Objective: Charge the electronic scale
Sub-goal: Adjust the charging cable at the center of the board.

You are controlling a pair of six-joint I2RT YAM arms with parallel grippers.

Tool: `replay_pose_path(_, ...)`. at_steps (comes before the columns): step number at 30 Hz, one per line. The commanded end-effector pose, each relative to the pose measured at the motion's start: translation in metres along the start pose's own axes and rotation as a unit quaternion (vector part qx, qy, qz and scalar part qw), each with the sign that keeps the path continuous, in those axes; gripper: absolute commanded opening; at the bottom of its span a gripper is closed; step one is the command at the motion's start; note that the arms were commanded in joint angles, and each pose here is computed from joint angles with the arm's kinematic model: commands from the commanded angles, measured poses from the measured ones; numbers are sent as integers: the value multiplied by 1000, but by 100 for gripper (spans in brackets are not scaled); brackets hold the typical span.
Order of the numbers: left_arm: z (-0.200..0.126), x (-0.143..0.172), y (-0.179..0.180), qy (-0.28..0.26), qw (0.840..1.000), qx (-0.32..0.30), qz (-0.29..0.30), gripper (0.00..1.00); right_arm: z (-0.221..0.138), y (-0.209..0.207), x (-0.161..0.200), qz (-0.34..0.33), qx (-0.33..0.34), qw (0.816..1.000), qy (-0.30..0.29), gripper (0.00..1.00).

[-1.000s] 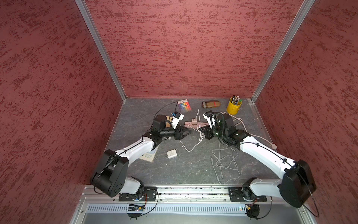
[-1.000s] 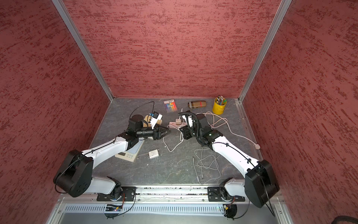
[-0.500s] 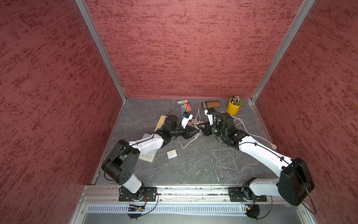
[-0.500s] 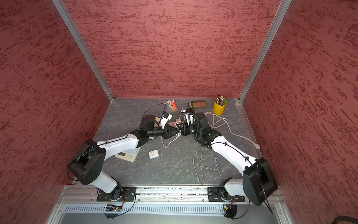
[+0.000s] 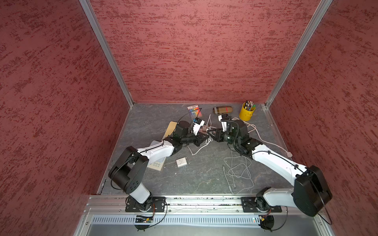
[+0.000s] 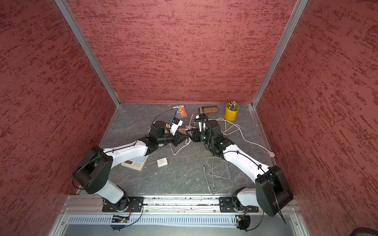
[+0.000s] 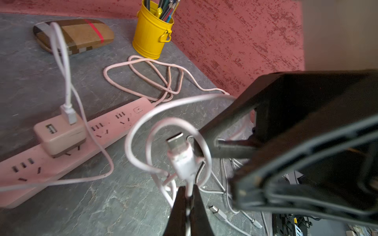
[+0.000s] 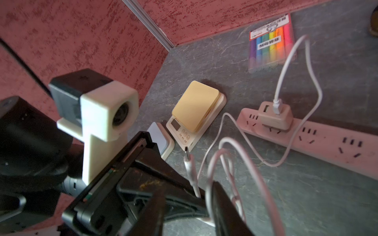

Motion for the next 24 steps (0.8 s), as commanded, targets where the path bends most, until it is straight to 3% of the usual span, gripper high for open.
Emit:
replay_pose_path(1,-10,-3,7,-22,1000,-10,-14,0,-15,0,-5,7,19,999,-35,56)
replay_pose_path(6,-15,-4,9,-23,999,-4,-23,0,-51,-7,-15,36,106,985,-130,55)
replay_pose_path(8,-16,-5,8,-25,999,0,-23,0,-57,-3,-18,35,104,983,-150,53)
replay_pose_path(18,-25,-6,-3,-30,999,29,-10,0,3,33,-6,-18,-66,997,-47,53)
replay_pose_path(24,-27,-6,-7,-31,999,34,-9,0,13,34,1,-25,-81,996,-30,50)
Point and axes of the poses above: each gripper's point midway between its finger pads, its own z axis out along the fingers, its own y axis along the line the jaws close on, x = y × z, the point moved 8 cm from there along -z, back along the fingers, and after that the axes turned 1 degree about -z, right-handed, at the moved point
